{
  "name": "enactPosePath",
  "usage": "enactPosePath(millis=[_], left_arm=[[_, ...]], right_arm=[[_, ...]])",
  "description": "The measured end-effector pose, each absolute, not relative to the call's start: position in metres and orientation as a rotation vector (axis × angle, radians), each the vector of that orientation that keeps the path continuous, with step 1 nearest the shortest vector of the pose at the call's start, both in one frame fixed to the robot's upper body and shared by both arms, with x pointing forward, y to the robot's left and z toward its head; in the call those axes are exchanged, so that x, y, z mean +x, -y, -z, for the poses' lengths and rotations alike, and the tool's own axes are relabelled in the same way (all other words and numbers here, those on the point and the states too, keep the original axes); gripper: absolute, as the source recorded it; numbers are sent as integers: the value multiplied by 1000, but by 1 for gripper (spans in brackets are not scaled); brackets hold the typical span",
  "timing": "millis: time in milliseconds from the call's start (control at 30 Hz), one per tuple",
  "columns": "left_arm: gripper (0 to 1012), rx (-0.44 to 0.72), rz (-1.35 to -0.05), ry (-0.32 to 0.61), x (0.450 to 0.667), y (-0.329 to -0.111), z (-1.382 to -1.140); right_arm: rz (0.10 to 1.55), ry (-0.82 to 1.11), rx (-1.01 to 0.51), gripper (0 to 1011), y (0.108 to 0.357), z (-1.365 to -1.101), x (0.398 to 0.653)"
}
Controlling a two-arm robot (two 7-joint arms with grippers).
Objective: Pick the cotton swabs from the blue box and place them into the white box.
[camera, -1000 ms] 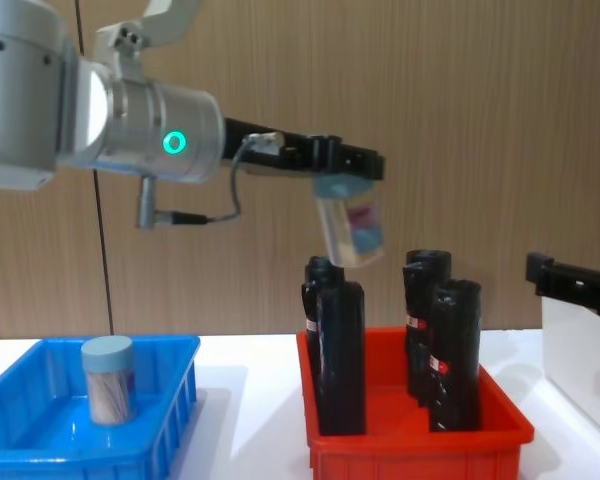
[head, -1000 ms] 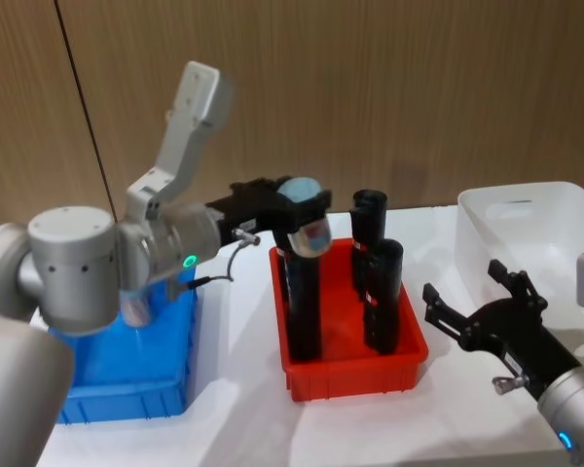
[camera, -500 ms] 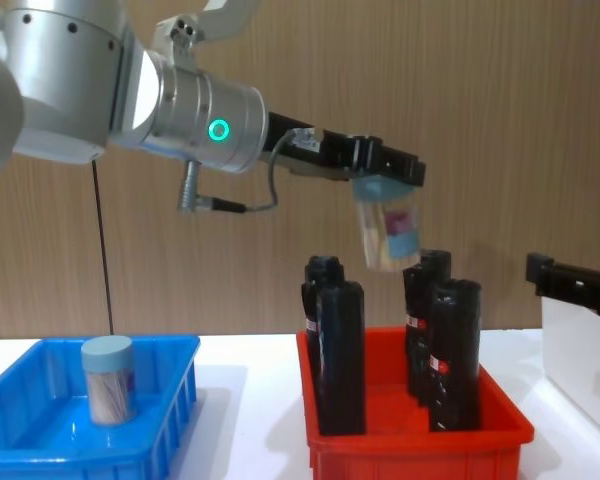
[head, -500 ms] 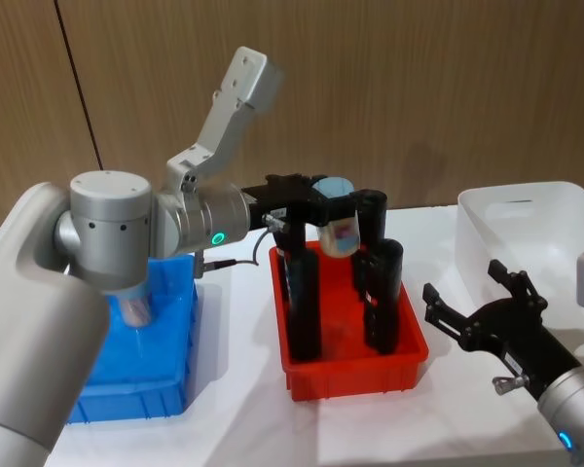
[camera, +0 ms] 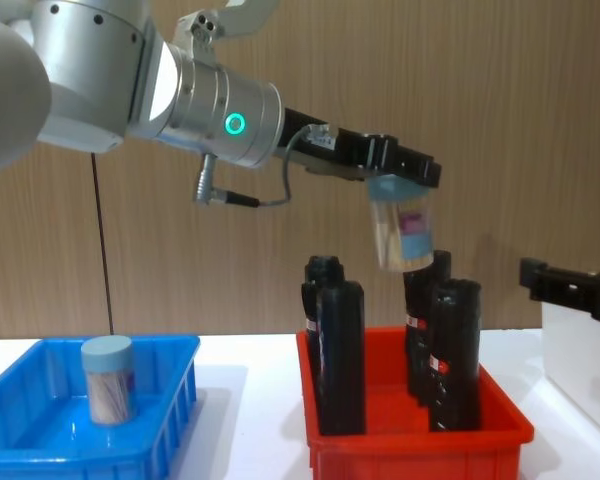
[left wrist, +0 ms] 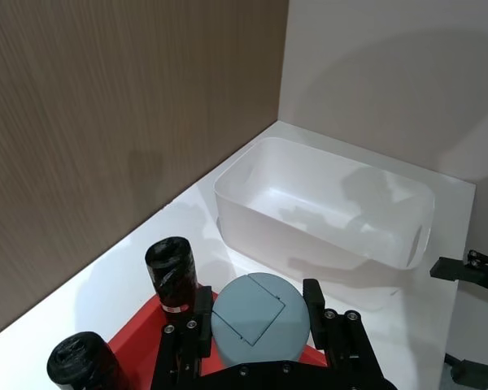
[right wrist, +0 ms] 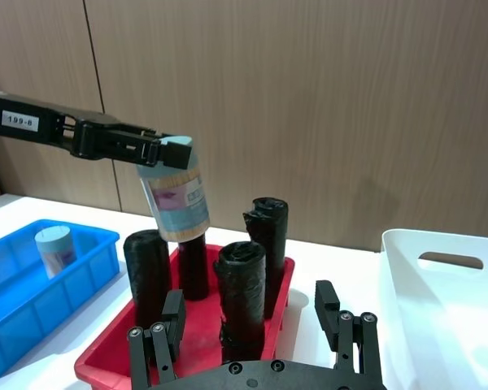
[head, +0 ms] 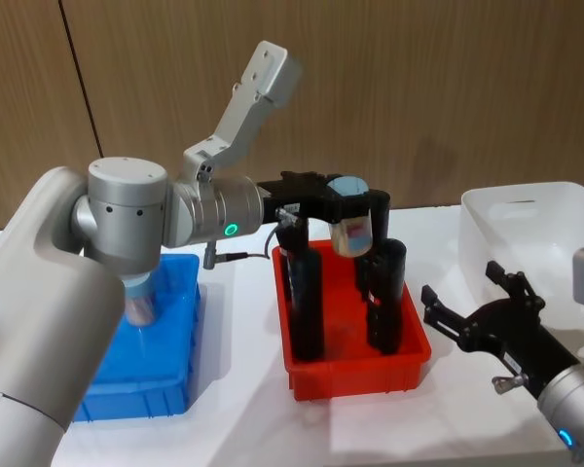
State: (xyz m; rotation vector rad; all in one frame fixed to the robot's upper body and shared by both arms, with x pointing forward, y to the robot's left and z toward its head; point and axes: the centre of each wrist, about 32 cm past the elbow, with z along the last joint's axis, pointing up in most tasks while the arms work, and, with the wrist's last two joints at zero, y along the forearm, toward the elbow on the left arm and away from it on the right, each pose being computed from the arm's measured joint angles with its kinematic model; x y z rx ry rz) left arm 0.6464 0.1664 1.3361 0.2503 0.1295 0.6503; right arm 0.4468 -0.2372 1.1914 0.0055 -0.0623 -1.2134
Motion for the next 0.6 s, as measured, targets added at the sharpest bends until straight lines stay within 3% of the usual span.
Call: enactPosePath(millis=[600], left_arm=[[671,260,-640,-130,649,-164,-1338]], right_arm=[[1123,-37,-47,1001,234,-1204,474]])
